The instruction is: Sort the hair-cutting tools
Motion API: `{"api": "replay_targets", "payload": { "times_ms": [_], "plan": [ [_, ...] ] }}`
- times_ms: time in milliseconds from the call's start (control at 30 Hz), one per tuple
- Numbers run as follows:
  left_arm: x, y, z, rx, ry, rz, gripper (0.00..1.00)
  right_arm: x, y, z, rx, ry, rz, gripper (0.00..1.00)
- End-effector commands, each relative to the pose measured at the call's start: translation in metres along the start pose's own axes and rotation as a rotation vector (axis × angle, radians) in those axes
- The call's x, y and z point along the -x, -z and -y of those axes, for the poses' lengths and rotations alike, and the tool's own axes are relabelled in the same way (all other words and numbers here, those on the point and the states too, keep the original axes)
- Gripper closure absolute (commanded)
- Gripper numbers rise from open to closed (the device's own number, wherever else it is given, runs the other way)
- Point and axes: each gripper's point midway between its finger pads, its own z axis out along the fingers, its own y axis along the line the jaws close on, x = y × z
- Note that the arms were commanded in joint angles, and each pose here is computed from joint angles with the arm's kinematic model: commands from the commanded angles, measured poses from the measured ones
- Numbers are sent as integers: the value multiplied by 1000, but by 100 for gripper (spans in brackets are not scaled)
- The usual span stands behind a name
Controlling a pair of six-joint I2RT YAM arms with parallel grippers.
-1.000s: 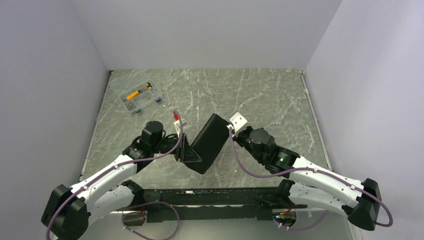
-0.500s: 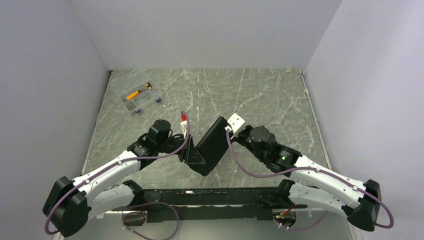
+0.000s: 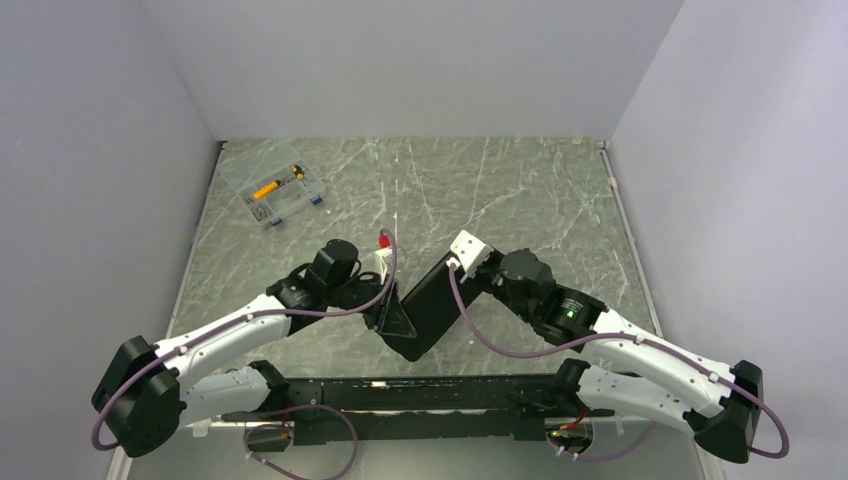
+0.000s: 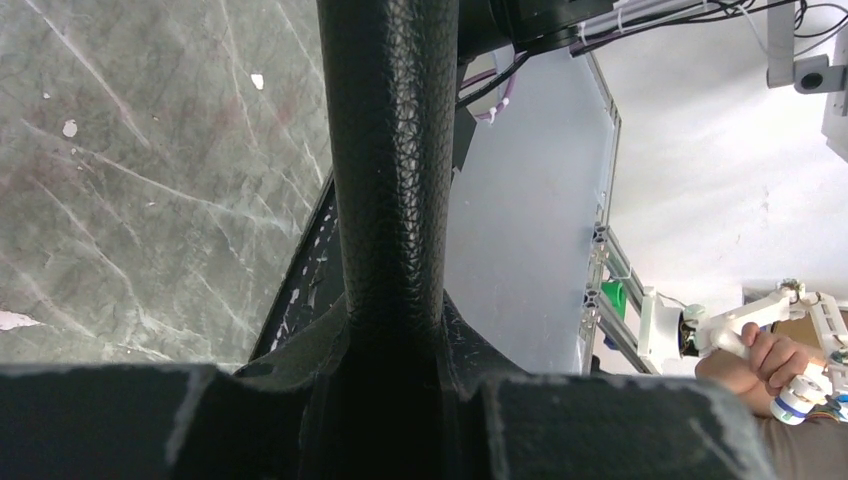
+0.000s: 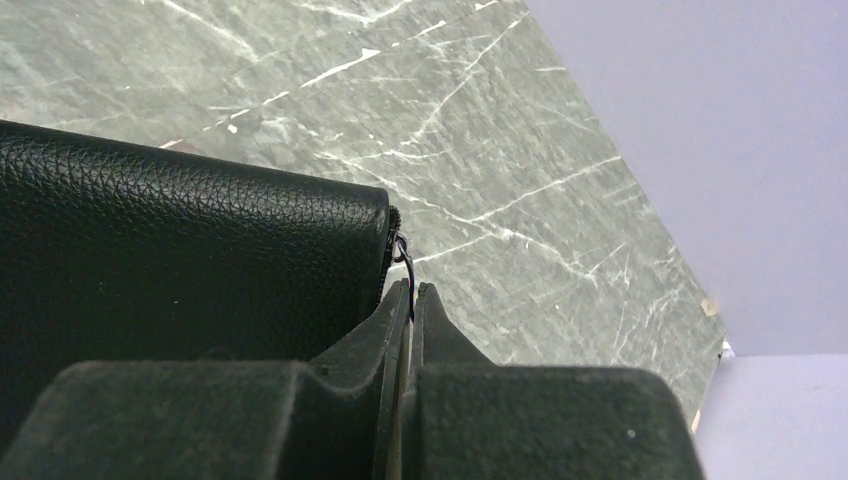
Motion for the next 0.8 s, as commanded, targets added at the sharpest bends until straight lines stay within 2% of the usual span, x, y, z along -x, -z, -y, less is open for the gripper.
{"api": "replay_targets", "payload": {
  "times_ms": [0, 267, 433, 467, 567, 767],
  "plan": [
    [-25, -2, 13, -42, 46, -128, 100, 68, 16, 53, -165, -75, 209, 100],
    [-24, -5, 14, -42, 38, -129, 100, 69, 15, 51, -157, -92, 218, 100],
    [-20, -5, 13, -30, 32, -105, 100, 65, 17, 51, -150, -133, 174, 100],
    [-19, -5, 12, -21, 33, -100, 100, 65, 18, 51, -152, -145, 170, 97],
    [-13, -4, 12, -3, 21, -76, 100, 65, 24, 57, -179, -193, 178, 61],
    [-1, -1, 16, 16, -6, -18, 100, 66, 40, 67, -217, -267, 212, 28]
  ]
}}
